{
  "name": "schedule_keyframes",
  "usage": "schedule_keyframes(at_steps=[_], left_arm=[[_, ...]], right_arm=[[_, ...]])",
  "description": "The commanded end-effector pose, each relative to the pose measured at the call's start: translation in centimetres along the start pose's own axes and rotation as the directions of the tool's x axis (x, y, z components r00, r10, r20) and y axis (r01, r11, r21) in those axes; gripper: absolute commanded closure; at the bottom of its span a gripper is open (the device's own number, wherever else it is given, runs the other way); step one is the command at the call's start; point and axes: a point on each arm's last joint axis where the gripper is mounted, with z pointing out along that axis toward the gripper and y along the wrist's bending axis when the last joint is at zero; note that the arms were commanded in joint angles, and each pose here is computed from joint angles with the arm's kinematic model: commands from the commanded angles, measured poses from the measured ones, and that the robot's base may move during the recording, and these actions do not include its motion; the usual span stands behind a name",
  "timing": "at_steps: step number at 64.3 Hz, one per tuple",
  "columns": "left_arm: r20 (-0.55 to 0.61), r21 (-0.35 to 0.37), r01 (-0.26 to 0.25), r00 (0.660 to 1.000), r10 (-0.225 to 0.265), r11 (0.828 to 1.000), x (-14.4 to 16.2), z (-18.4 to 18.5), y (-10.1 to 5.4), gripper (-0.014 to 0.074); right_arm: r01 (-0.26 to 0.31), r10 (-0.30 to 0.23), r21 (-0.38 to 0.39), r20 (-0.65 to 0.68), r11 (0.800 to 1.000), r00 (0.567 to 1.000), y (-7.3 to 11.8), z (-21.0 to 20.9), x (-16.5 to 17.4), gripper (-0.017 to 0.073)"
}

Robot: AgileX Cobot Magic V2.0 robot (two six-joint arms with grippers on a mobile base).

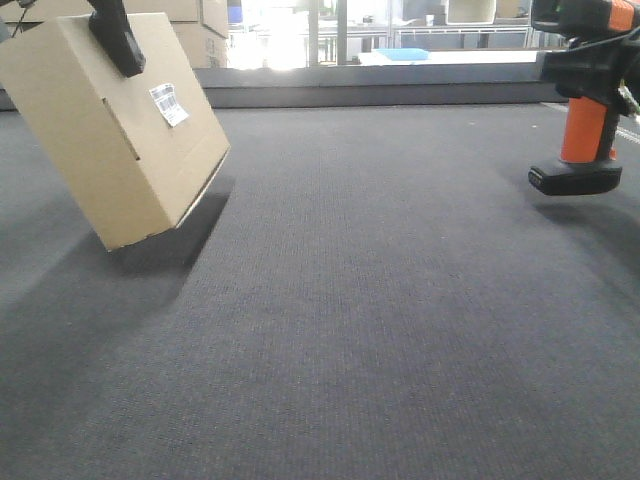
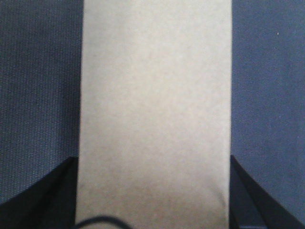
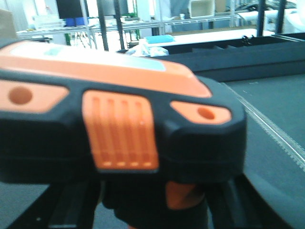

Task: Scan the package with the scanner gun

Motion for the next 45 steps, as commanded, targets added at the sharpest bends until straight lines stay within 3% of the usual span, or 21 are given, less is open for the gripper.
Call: schedule_keyframes(at_steps=[1, 19, 32, 45], left_arm=[[0.031, 0.01, 0.0, 1.0, -0.001, 1.0, -0.2, -0.6, -0.1, 0.0705], [0.031, 0.01, 0.0, 1.0, -0.001, 1.0, -0.2, -0.6, -0.1, 0.0705], [0.03, 0.015, 0.004, 1.0, -0.005, 1.0, -0.2, -0.6, -0.1, 0.0705], [0.029, 0.016, 0.002, 1.0, -0.003, 1.0, -0.2, -0.6, -0.2, 0.0705]], right_arm=[[0.0, 0.0, -0.005, 0.096, 1.0, 0.995, 0.0, 0.0, -1.2, 0.0721], [-0.001, 0.001, -0.006, 0.059, 1.0, 0.998, 0.0, 0.0, -0.8, 0.0721], [-0.076, 0.075, 0.027, 0.041, 0.997, 0.996, -0.3, 0.1, -0.5, 0.0721], [-0.071, 0.071, 0.031, 0.018, 0.997, 0.997, -0.4, 0.3, 0.3, 0.0721]])
